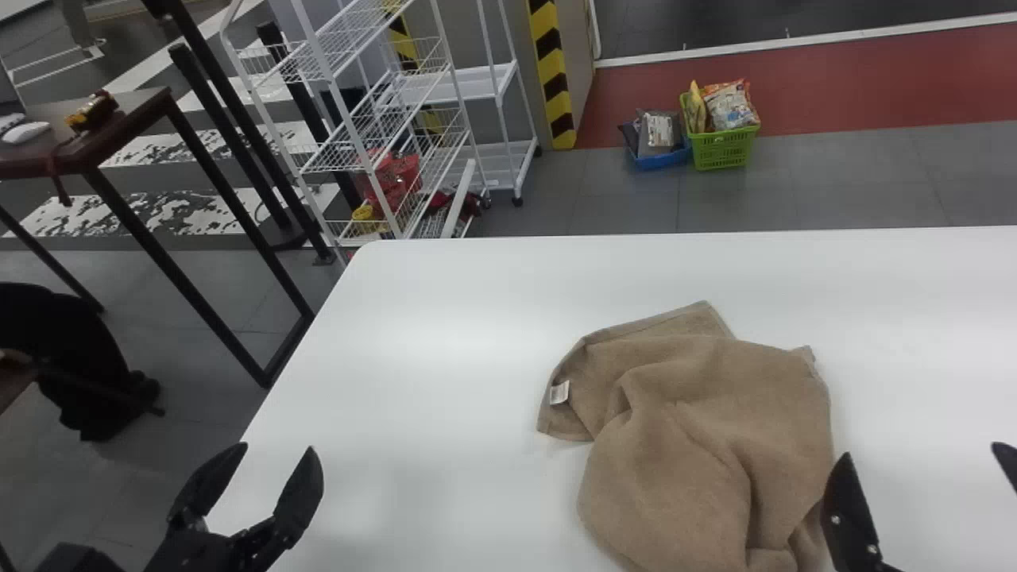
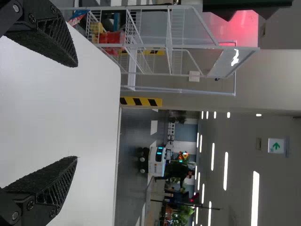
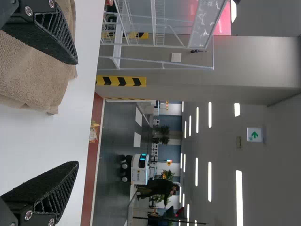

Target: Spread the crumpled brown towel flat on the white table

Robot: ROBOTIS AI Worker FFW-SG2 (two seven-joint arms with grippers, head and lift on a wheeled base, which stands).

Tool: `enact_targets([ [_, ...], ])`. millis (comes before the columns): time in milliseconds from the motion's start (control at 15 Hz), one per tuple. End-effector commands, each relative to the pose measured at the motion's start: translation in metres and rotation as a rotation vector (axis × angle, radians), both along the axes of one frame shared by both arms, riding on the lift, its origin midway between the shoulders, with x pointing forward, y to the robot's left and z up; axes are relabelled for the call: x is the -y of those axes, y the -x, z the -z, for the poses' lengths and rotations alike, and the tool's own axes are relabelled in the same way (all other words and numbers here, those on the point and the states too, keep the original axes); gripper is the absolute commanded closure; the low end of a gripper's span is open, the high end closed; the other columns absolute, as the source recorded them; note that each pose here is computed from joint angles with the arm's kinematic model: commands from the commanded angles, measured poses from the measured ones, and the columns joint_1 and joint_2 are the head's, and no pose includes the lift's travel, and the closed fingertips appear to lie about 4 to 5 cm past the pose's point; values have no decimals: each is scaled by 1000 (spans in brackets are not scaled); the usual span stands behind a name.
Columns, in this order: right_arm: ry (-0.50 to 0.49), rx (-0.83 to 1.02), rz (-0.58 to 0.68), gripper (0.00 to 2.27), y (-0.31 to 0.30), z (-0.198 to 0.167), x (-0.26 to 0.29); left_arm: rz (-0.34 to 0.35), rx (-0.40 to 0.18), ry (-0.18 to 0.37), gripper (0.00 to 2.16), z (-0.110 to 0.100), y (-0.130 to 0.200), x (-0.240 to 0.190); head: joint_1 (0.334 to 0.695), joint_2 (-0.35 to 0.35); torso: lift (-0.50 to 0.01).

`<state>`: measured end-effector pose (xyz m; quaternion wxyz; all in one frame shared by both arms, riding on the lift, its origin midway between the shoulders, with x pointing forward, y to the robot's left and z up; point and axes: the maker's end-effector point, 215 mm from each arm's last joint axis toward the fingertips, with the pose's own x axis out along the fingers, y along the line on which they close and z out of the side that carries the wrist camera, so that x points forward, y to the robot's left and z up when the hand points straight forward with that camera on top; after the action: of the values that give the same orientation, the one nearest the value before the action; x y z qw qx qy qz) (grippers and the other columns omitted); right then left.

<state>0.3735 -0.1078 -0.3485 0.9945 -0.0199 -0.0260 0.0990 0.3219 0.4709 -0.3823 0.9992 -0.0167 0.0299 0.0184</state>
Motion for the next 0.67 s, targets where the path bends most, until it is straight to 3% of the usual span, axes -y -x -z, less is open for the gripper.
enact_targets([
  [0,-7,1,11,56,-1,-1,3,4,-2,4,124,1,0,1,695,350,-123],
  [600,-2,-4,4,80,-1,2,4,54,-6,11,124,4,1,12,695,350,-123],
])
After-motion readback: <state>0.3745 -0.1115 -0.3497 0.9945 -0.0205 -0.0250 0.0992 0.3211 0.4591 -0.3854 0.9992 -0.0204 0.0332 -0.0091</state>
